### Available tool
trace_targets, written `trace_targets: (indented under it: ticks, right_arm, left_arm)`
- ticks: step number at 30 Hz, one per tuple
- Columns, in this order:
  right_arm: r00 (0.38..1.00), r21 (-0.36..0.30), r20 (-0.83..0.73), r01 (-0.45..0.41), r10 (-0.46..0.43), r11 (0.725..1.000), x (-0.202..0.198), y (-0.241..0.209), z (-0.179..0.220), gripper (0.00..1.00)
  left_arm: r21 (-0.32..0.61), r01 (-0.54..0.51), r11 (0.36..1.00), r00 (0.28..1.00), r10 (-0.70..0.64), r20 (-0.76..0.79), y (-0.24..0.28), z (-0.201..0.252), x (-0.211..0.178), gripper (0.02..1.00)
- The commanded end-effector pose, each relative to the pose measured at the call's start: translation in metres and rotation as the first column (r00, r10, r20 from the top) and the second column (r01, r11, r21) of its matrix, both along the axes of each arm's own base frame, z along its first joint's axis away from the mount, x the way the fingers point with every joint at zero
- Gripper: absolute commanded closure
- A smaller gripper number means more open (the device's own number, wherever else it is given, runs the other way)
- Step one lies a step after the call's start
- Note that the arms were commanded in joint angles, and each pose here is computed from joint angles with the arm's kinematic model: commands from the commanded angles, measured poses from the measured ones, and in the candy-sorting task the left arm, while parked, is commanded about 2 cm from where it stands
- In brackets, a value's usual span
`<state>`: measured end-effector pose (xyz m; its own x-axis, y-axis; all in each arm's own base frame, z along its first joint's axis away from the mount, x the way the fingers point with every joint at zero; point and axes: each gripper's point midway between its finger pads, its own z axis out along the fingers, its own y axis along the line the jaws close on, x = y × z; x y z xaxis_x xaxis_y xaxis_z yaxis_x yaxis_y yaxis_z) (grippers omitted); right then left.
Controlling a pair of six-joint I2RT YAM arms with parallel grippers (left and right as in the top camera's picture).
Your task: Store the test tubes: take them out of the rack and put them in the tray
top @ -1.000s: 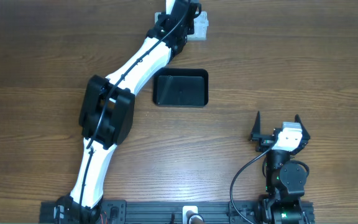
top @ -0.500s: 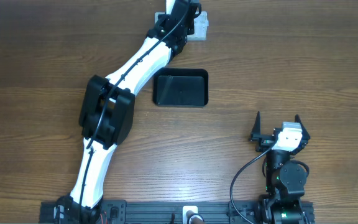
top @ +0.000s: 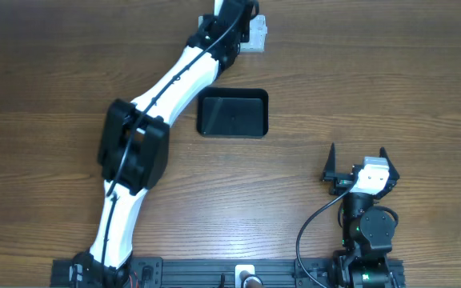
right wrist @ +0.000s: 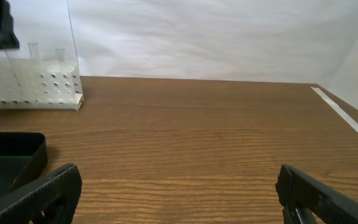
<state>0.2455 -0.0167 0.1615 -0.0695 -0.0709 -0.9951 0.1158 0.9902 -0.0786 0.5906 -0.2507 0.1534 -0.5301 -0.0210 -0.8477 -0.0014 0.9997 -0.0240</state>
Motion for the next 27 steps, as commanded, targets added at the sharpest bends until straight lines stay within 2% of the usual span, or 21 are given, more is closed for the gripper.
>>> trace_targets:
  ticks: [1,4,7,10,13,18,22,27]
  right_arm:
    - [1.000,-0.005,-0.009,-0.003,0.003,1.000,0.000,0.001,-0.004,0.009]
    - [1.000,-0.005,-0.009,-0.003,0.003,1.000,0.000,0.001,-0.004,0.009]
    - [1.000,-0.005,-0.009,-0.003,0.003,1.000,0.000,0.001,-0.004,0.009]
    - [1.000,-0.005,-0.009,-0.003,0.003,1.000,0.000,0.001,-0.004,0.007]
    - [1.000,-0.005,-0.009,-0.003,0.003,1.000,0.000,0.001,-0.004,0.009]
    - [1.000,-0.005,-0.010,-0.003,0.003,1.000,0.000,0.001,-0.004,0.007]
    - [1.000,-0.005,-0.009,-0.003,0.003,1.000,0.000,0.001,-0.004,0.007]
    - [1.000,-0.005,-0.009,-0.003,0.003,1.000,0.000,0.001,-0.004,0.007]
  left_arm:
    - [-0.030,0.020,0.999,0.959,-0.011,0.284,0.026,0.179,-0.023,0.919]
    - [-0.061,0.034,0.998,0.942,-0.012,0.335,0.033,0.220,-0.041,0.941]
    - [-0.055,0.098,0.994,0.959,-0.080,0.272,0.030,0.225,-0.064,0.943]
    - [-0.061,0.080,0.995,0.991,-0.073,0.109,0.031,0.187,-0.082,0.941]
    - [-0.076,0.001,0.997,0.996,-0.009,-0.093,0.038,0.133,-0.102,0.956]
    - [-0.014,-0.150,0.989,0.912,0.133,-0.388,0.057,0.035,-0.138,0.974]
    - [0.046,-0.145,0.988,0.868,0.150,-0.474,0.058,-0.018,-0.151,0.969]
    - [0.076,-0.133,0.988,0.845,0.153,-0.513,0.054,-0.049,-0.152,0.972]
